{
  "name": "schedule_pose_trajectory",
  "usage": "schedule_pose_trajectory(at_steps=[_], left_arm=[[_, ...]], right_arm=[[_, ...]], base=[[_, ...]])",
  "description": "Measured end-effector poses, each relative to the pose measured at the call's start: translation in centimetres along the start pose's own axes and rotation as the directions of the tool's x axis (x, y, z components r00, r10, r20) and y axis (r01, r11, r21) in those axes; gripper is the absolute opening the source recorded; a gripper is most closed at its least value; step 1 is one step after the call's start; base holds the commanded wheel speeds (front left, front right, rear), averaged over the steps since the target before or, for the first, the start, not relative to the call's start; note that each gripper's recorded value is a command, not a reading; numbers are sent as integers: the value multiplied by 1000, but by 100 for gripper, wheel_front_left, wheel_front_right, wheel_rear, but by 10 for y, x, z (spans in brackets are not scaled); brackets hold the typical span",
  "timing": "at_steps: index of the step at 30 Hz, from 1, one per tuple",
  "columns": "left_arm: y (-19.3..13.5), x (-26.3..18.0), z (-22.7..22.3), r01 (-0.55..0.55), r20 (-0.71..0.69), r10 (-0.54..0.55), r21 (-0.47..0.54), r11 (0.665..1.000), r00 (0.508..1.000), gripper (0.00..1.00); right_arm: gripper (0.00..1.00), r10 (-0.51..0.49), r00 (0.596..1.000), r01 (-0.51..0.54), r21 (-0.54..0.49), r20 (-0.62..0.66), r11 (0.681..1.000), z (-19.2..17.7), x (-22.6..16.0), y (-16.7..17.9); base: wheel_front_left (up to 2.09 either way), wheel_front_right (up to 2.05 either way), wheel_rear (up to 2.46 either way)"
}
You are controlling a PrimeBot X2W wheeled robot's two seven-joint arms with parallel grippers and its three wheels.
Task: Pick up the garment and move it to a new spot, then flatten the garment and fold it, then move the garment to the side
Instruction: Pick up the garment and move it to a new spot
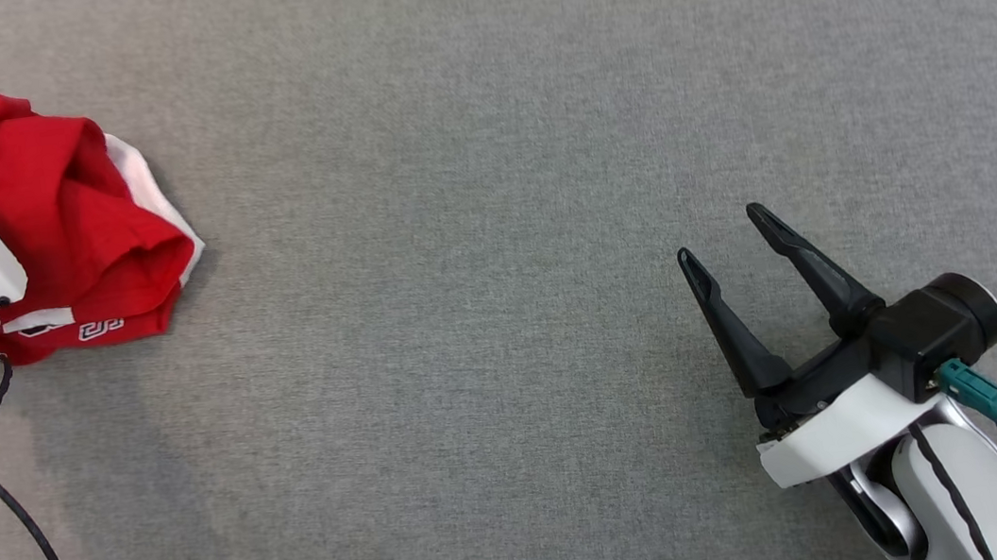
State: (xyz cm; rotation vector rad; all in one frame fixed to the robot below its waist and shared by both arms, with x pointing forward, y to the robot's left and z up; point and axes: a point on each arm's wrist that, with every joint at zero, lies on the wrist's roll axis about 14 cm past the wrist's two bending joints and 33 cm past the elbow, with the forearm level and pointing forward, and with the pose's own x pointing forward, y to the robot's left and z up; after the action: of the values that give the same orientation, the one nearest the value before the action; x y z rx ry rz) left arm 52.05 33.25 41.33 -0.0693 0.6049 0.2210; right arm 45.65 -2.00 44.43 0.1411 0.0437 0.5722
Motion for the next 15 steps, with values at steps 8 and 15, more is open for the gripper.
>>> schedule_pose_trajectory(at_steps=[8,15], left_arm=[[7,-41,50,7,296,4,-37,999,955,0],[15,-93,105,48,532,22,-117,992,846,0]], right_arm=[[100,13,999,-13,-1,33,1000,20,-9,18],[100,-10,997,11,-15,81,1000,45,-27,27]], base=[[0,0,0],[0,0,0]])
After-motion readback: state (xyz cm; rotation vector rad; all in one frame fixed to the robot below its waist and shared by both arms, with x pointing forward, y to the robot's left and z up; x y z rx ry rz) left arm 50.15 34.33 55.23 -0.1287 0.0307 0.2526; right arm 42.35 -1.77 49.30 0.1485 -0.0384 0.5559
